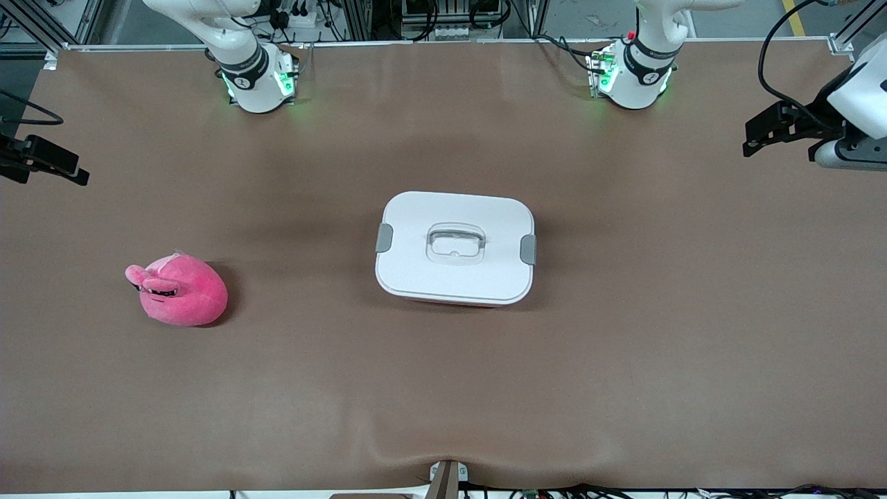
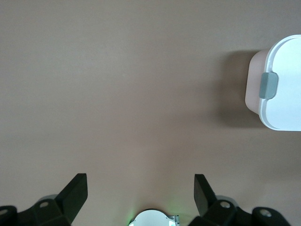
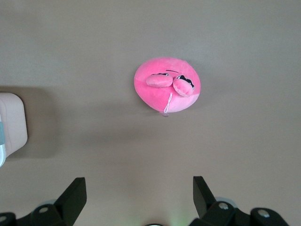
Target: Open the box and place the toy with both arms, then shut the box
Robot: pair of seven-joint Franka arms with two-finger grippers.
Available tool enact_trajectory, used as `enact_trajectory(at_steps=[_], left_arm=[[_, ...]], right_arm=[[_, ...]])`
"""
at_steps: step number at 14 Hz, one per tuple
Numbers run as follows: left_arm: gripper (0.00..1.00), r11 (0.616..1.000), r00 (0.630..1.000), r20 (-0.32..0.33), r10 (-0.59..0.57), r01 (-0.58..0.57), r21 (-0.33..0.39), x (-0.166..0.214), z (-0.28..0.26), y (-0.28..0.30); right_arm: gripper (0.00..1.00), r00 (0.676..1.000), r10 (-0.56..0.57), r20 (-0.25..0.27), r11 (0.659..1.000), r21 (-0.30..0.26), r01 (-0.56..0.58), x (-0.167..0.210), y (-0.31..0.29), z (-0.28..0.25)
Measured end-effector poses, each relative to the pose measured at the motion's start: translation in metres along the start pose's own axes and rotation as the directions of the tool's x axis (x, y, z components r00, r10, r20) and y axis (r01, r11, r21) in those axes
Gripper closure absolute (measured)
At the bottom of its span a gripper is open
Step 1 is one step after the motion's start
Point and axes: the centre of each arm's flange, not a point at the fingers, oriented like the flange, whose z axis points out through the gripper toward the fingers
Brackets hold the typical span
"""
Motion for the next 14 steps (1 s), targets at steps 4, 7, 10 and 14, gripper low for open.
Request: enact_trajectory(at_steps=[4, 7, 10, 14], left_arm=[[0.00, 1.000, 0.999, 0.025, -0.027, 0.027, 0.000, 0.011, 0.014, -0.001], [0.00, 0.995, 0.994, 0.019, -0.104, 0.104, 0.000, 0.026, 0.025, 0.003], [0.00, 0.979, 0.979, 0.013, -0.204, 0.204, 0.001, 0.038, 0.027, 0.012], [0.00, 0.959, 0.959, 0.027, -0.282, 0.282, 0.007, 0.049, 0.040, 0.024]], right_arm=[[0.00, 1.000, -0.002, 0.007, 1.000, 0.000, 0.002, 0.002, -0.001, 0.003], [0.00, 0.999, -0.008, 0.034, 1.000, 0.000, 0.008, 0.012, -0.004, 0.019], [0.00, 0.999, -0.008, 0.045, 1.000, 0.000, 0.008, 0.017, -0.005, 0.026], [0.00, 0.998, -0.031, 0.049, 1.000, -0.001, 0.031, 0.016, -0.016, 0.026]])
